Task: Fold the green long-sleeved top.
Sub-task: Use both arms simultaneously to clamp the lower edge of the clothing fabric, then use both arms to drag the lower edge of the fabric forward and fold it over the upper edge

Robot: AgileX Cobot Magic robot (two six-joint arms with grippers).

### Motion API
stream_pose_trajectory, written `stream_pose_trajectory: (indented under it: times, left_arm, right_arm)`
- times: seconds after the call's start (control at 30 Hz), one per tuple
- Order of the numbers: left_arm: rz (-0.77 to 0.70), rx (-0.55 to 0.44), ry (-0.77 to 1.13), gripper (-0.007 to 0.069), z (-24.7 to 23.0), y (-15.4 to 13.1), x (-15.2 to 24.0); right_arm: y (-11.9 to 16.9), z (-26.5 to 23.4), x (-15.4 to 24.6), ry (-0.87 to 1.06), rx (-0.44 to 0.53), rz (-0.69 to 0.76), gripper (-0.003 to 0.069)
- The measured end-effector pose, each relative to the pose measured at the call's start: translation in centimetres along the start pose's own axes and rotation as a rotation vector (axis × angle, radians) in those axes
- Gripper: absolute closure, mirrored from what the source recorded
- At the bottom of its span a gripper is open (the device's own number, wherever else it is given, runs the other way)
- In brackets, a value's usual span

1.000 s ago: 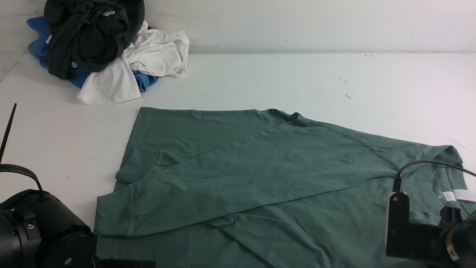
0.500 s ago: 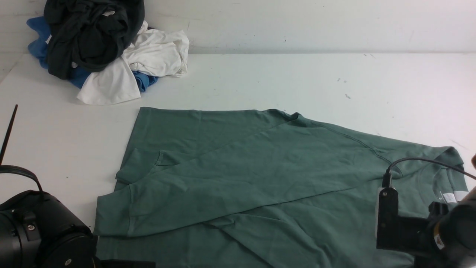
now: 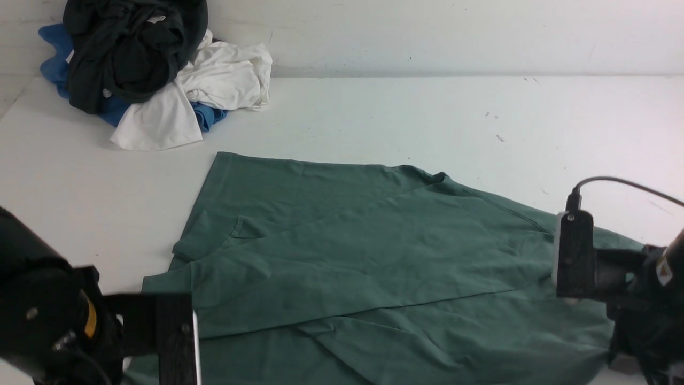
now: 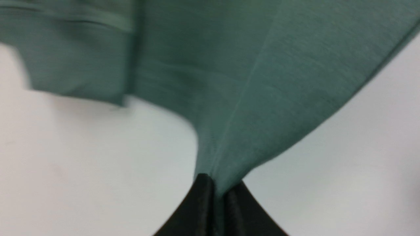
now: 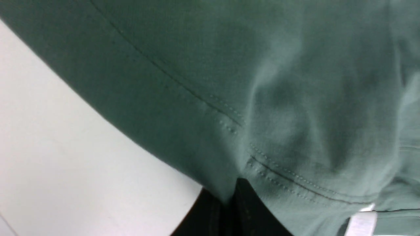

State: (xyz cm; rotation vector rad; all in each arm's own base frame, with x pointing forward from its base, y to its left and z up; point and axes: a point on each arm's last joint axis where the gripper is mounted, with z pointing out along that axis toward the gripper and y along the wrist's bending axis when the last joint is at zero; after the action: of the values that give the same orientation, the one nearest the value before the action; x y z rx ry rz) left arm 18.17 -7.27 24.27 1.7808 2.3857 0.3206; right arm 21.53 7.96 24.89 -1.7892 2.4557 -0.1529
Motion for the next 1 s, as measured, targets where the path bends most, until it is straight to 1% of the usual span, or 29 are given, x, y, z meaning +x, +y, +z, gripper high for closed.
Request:
stream_pose_trajectory:
  times: [0.03,0.07,0.17,0.23,0.27,0.33,0.37,0.43,0.63,0.67,0.73,0.77,0.87,0.9,1.0]
  left_arm:
    - [-0.002,-0.005,-0.004,0.0609,-0.1,0.2,0.0]
    - [-0.018,-0.05,-0.033,0.0609,-1.3,1.6,-0.1]
    - [-0.028,-0.109,-0.067,0.0609,-2.9,3.6,-0.3]
    - [-0.032,-0.131,-0.077,0.0609,-3.5,4.6,-0.5]
    - [-0.041,-0.157,-0.09,0.0608,-4.2,5.9,-0.8]
    - [-0.055,-0.178,-0.098,0.0608,-4.7,7.4,-1.1]
    - [-0.056,-0.174,-0.096,0.0608,-4.6,7.5,-1.1]
    - [-0.085,-0.192,-0.108,0.0608,-5.0,9.3,-1.6]
    - [-0.132,-0.224,-0.12,0.0608,-4.5,13.0,-2.5]
    - [-0.133,-0.225,-0.12,0.0608,-4.5,13.0,-2.4]
    - [-0.151,-0.24,-0.126,0.0608,-3.9,14.6,-2.7]
    - [-0.151,-0.24,-0.125,0.0608,-3.8,14.7,-2.8]
    - [-0.18,-0.252,-0.128,0.0608,-2.9,16.6,-2.9]
    - [-0.184,-0.253,-0.127,0.0608,-2.8,16.8,-2.8]
    - [-0.214,-0.272,-0.148,0.0608,-1.5,18.9,-3.2]
  right_arm:
    - [0.0,0.0,0.0,0.001,0.0,0.0,0.0648]
    - [-0.6,-0.9,-0.3,-0.016,0.026,-0.006,0.0648]
    - [-1.6,-2.3,-0.5,-0.045,0.062,-0.002,0.0648]
    - [-2.3,-2.8,-0.5,-0.056,0.069,0.01,0.0648]
    - [-3.2,-3.5,-0.6,-0.076,0.076,0.03,0.0648]
    - [-4.3,-4.0,-0.8,-0.101,0.081,0.052,0.0648]
    - [-4.4,-3.9,-0.8,-0.1,0.077,0.054,0.0648]
    - [-5.8,-4.4,-1.3,-0.13,0.079,0.072,0.0648]
    - [-9.5,-4.6,-2.3,-0.187,0.077,0.128,0.0649]
    - [-9.7,-4.6,-2.3,-0.189,0.076,0.133,0.0649]
    - [-11.5,-4.4,-2.7,-0.206,0.076,0.161,0.065]
    - [-11.5,-4.5,-2.6,-0.209,0.08,0.162,0.065]
    - [-13.6,-3.8,-2.6,-0.217,0.075,0.198,0.065]
    - [-13.8,-3.7,-2.5,-0.218,0.073,0.205,0.065]
    - [-15.7,-2.0,-2.1,-0.206,0.048,0.243,0.065]
